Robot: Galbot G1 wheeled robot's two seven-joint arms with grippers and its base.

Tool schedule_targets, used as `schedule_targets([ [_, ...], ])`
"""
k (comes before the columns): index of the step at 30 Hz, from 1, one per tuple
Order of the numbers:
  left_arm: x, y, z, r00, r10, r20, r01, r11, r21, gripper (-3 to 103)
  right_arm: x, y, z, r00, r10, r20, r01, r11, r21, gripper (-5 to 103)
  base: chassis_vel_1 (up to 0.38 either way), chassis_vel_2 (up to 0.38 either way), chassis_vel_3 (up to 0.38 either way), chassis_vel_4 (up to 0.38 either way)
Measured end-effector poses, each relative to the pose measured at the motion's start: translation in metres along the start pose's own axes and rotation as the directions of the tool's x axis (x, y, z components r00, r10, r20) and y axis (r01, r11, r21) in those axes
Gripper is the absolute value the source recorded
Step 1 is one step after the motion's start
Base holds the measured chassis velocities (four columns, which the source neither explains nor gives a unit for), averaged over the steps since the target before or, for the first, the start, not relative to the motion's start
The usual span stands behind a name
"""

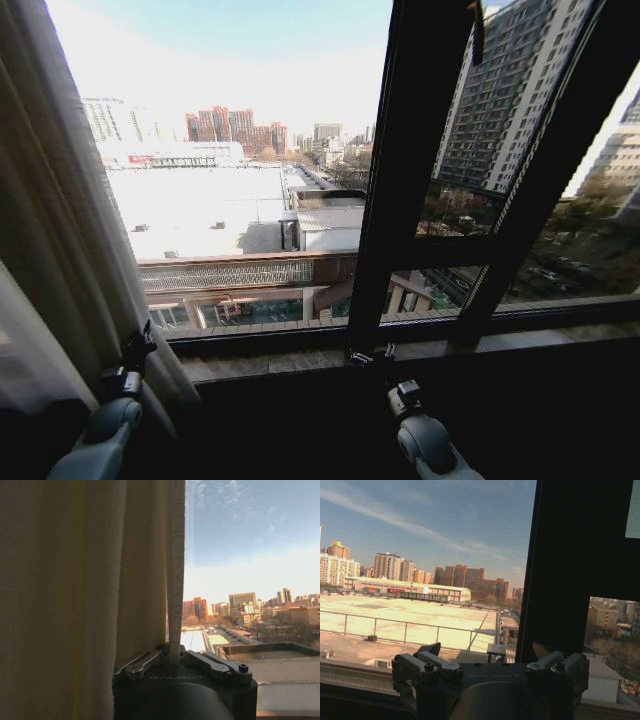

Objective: Open the curtains by pulling them apart, changing their state from closed to fully open.

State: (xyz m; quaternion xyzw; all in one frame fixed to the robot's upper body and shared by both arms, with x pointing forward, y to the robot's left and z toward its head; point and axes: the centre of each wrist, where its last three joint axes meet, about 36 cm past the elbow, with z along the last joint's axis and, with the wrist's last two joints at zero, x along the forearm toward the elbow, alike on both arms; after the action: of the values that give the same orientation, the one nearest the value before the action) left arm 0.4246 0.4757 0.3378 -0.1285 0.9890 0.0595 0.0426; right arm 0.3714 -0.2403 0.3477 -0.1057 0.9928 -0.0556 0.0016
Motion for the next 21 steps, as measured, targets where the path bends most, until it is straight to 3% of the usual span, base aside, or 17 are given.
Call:
schedule_targets([
  [14,-0.007,0.002,-0.003,1.0,-0.002,0.007,0.002,1.0,-0.009,0,0.0,0.0,0.0,1.0,0.0,0.0,0.0,1.0,0.0,100,0.142,0.101,-0.129,-0.083],
  [21,-0.027,0.024,-0.012,0.999,-0.054,0.01,0.054,0.998,-0.026,0,0.0,0.0,0.0,1.0,0.0,0.0,0.0,1.0,0.0,100,0.0,0.0,0.0,0.0],
])
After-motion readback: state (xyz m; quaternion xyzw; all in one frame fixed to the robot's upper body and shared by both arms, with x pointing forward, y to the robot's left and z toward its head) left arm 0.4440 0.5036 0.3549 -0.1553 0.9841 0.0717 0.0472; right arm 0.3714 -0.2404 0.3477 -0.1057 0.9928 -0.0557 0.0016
